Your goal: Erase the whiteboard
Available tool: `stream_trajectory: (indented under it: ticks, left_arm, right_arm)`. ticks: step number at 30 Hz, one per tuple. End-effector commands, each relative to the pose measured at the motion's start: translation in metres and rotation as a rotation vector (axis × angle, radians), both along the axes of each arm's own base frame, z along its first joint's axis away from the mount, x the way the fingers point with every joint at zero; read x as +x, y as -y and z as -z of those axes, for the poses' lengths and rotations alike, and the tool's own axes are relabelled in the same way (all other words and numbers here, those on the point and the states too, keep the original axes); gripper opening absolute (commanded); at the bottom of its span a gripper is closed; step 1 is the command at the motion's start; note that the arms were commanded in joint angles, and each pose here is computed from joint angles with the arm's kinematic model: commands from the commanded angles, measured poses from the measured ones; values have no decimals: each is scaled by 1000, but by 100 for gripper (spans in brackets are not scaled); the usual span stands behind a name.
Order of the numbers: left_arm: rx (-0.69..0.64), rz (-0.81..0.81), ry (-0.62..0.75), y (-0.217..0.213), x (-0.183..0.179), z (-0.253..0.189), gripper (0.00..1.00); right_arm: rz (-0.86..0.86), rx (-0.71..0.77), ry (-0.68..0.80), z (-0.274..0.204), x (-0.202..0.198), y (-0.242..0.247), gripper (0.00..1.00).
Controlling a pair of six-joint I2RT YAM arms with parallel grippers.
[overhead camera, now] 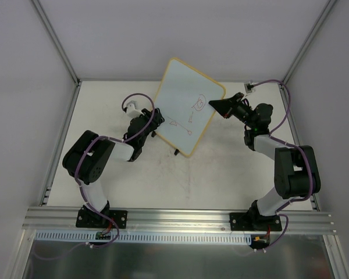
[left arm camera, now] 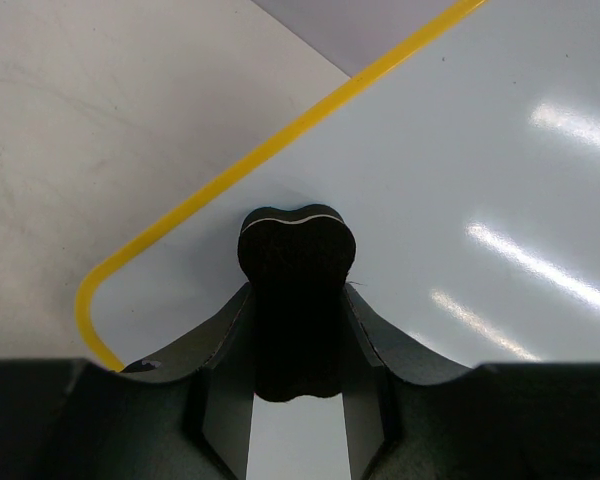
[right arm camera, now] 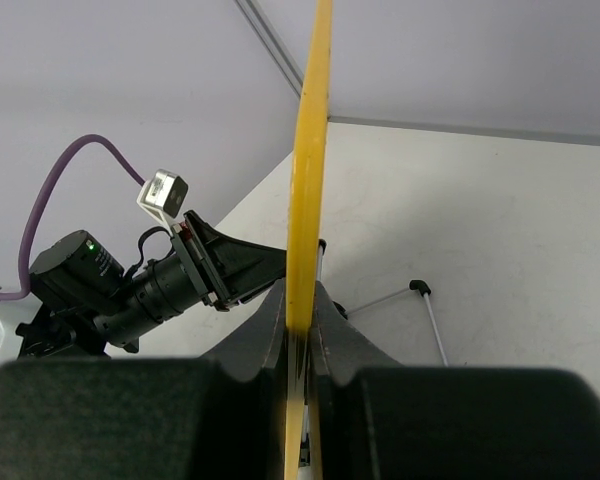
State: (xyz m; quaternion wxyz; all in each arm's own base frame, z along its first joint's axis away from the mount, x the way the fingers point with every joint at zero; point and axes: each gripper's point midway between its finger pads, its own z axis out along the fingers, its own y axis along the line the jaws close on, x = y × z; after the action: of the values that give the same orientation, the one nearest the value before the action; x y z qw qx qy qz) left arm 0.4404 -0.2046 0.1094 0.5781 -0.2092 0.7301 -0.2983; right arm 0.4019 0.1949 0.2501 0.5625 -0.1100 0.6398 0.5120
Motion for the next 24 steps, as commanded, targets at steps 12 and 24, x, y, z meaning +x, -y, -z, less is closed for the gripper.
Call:
stream_trajectory:
  ticks: [12,24]
  left_arm:
    - [-39,186,154,81,-26,-73,0]
    - [-56,291,204,135,-59,-103,0]
  right_arm:
    - [-99,-44,114,-9,-15,-11,0]
    - [-100,-43,111,-8,-14,-12,0]
